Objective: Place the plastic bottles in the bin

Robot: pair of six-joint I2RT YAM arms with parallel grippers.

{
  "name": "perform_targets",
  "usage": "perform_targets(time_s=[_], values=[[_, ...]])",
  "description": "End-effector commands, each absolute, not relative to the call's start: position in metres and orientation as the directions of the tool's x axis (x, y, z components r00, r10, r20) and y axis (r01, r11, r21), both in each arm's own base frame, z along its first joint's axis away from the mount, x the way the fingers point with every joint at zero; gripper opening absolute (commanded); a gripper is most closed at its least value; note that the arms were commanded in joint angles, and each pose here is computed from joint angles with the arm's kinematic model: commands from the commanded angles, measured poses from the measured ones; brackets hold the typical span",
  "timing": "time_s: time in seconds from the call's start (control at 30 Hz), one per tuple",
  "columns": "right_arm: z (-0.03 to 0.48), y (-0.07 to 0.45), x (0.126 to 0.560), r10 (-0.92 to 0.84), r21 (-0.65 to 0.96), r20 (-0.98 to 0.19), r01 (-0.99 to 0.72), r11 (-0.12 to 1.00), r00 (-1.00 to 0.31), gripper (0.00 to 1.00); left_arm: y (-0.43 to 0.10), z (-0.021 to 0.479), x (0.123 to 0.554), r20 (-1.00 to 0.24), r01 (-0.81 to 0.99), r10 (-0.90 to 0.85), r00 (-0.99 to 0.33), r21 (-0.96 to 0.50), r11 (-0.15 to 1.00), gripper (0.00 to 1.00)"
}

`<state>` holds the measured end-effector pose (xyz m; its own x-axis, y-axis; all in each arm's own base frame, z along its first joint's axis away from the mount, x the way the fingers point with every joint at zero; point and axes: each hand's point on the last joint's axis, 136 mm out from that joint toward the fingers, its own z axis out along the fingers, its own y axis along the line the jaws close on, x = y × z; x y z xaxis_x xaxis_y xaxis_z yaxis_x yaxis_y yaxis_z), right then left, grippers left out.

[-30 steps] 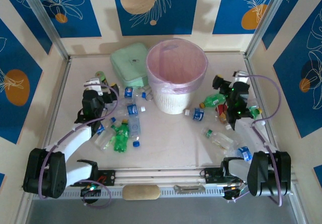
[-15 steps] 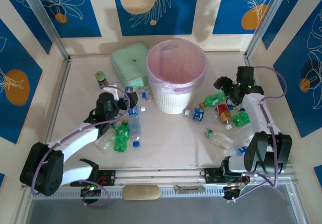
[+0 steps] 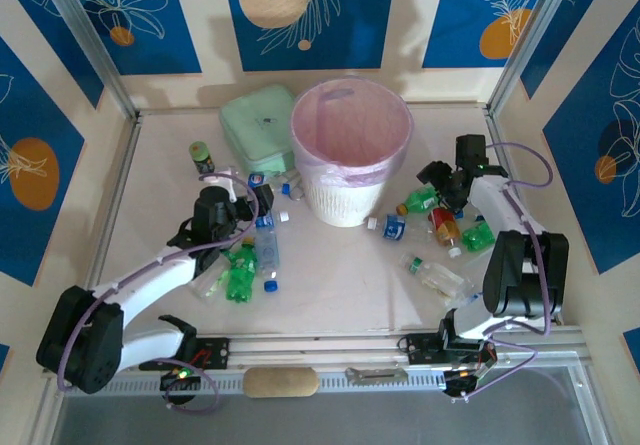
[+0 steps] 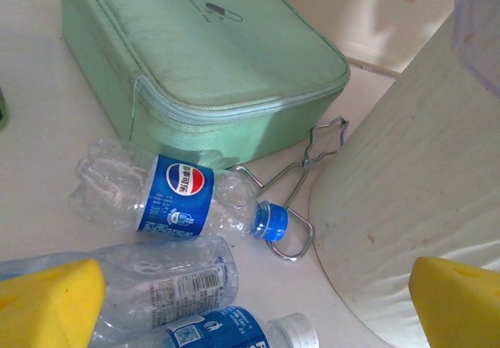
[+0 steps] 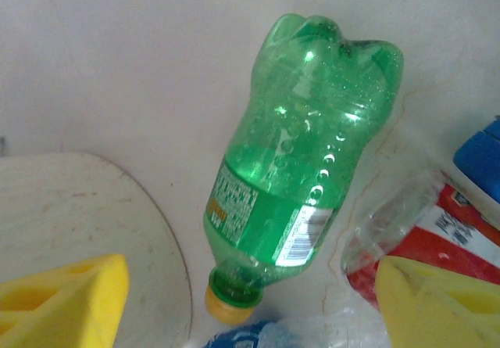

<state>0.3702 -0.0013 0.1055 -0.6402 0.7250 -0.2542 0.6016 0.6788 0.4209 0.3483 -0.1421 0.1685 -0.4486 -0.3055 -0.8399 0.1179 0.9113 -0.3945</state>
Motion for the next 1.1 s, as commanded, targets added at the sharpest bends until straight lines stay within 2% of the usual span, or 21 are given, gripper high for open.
perform_targets(time_s=[0.0, 0.37, 0.87, 1.07], values=[[0.095, -0.002, 0.382, 0.746, 0.43, -0.247, 0.62, 0.656, -0.618, 0.83, -0.133, 0.169, 0.345, -0.848, 0.086, -0.311, -0.429, -0.381, 0.92, 1.0], [0.065, 0.0, 0.411, 0.734, 0.384, -0.225, 0.634, 0.671, -0.641, 0.83, -0.132, 0.17, 0.345, -0.848, 0.08, -0.312, -0.428, -0.38, 0.922, 1.0], [0.041, 0.002, 0.419, 0.732, 0.332, -0.21, 0.657, 0.677, -0.648, 0.82, -0.13, 0.17, 0.344, -0.85, 0.074, -0.311, -0.426, -0.375, 0.924, 1.0], [0.039, 0.004, 0.427, 0.733, 0.339, -0.213, 0.654, 0.676, -0.647, 0.71, -0.128, 0.168, 0.341, -0.849, 0.067, -0.309, -0.429, -0.371, 0.926, 1.0]])
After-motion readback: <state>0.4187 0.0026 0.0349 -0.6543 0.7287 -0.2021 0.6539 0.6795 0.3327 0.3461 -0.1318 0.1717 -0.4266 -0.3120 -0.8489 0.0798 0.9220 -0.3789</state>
